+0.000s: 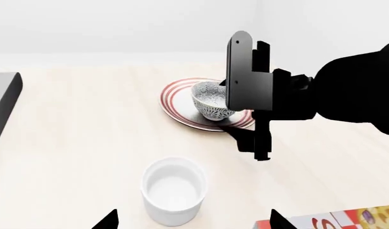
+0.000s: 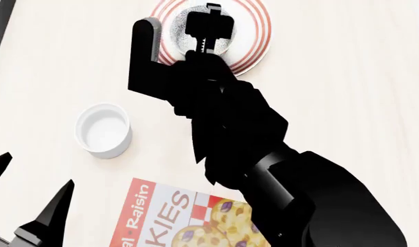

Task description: Pick the akita bowl on the cookies box and place it on the plate.

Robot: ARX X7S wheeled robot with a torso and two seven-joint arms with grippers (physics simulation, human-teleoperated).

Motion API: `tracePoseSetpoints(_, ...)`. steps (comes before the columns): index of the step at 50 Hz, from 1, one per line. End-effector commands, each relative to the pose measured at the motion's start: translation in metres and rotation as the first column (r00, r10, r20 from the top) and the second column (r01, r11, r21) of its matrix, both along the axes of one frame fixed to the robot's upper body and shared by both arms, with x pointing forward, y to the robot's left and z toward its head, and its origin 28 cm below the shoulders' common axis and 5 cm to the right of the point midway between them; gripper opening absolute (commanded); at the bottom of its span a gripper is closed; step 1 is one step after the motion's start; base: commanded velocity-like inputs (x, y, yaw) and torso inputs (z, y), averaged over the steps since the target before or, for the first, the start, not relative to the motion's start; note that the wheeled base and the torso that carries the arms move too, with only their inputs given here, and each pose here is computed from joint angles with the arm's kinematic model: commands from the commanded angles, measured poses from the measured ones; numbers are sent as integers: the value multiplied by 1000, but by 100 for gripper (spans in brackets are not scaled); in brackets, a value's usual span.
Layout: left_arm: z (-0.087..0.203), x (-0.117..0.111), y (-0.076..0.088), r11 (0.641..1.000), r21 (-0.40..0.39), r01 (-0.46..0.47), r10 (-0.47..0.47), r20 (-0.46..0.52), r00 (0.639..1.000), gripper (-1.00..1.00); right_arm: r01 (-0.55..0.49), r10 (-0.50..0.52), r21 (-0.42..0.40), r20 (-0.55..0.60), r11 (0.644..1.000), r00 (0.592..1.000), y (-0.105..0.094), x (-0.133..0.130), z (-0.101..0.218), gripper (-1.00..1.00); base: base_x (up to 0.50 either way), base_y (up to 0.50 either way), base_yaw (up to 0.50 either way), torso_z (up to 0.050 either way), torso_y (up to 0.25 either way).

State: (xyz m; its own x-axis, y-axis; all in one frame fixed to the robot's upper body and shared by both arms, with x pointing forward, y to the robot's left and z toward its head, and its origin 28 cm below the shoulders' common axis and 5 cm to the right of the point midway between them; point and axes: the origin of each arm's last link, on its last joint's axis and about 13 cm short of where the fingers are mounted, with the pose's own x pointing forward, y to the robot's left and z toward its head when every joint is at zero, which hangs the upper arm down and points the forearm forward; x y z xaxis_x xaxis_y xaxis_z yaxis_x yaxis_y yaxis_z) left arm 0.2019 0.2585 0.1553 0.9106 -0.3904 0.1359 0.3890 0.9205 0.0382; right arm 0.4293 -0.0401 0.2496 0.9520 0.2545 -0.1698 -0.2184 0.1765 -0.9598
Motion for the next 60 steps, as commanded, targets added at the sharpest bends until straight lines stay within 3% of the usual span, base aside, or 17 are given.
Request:
tracePoseSetpoints(1,3,-3,-2,1000,7,1,-1,4,1000,100,-36,35,9,12,999,999,4,-3,11,100,0,0,0,0,0)
tracePoseSetpoints(7,6,-6,-2,1000,17,-4,4,13,1000,100,-63,63,-11,-7,998,998,-6,-32,15,100,0,0,0,0,0)
tracePoseSetpoints(14,10,-8,-4,1000,24,-10,10,20,1000,100,-156,156,-75,-16,985,988,-21,-84,14,100,0,0,0,0,0)
tracePoseSetpoints(20,15,-10,-4,999,15,-29,29,30,999,100,-227,231,-61,61,972,971,-33,-130,25,100,0,0,0,0,0)
tracePoseSetpoints(25,21,-12,-2,998,-5,-62,62,47,997,100,-280,275,22,146,960,950,-47,-167,33,100,0,0,0,0,0)
tracePoseSetpoints(28,28,-12,2,986,-38,-160,163,106,981,100,-318,286,129,218,939,933,-59,-194,34,100,0,0,0,0,0)
tracePoseSetpoints(30,31,-15,2,985,-42,-167,171,141,975,100,-316,270,145,267,938,925,-64,-203,33,100,0,0,0,0,0)
tracePoseSetpoints(38,44,-28,1,982,-86,-167,182,216,959,100,-379,207,324,458,867,865,-84,-245,17,100,0,0,0,0,0)
tracePoseSetpoints(41,49,-35,1,976,-108,-189,212,270,939,100,-398,144,391,538,830,830,-92,-256,16,100,0,0,0,0,0)
tracePoseSetpoints(43,52,-38,2,963,-143,-229,264,325,908,100,-396,60,445,601,803,797,-97,-263,14,100,0,0,0,0,0)
tracePoseSetpoints(44,55,-41,3,953,-172,-250,297,363,883,100,-413,25,490,621,768,783,-100,-269,10,100,0,0,0,0,0)
tracePoseSetpoints(49,61,-47,6,916,-255,-311,396,443,804,100,-456,-94,555,700,696,708,-109,-284,-2,100,0,0,0,0,0)
tracePoseSetpoints(50,62,-49,7,906,-278,-319,417,459,784,100,-475,-109,583,699,659,707,-112,-290,-3,100,0,0,0,0,0)
tracePoseSetpoints(57,62,-55,9,862,-368,-350,502,518,692,100,-537,-187,592,757,601,626,-119,-303,-16,100,0,0,0,0,0)
tracePoseSetpoints(58,63,-56,10,854,-383,-353,515,525,678,100,-545,-184,607,748,578,637,-118,-305,-17,100,0,0,0,0,0)
tracePoseSetpoints(59,65,-59,11,839,-413,-356,540,543,643,100,-568,-218,598,772,565,597,-118,-307,-19,100,0,0,0,0,0)
tracePoseSetpoints(60,65,-59,11,833,-420,-361,550,549,629,100,-575,-222,599,775,557,592,-117,-307,-20,100,0,0,0,0,0)
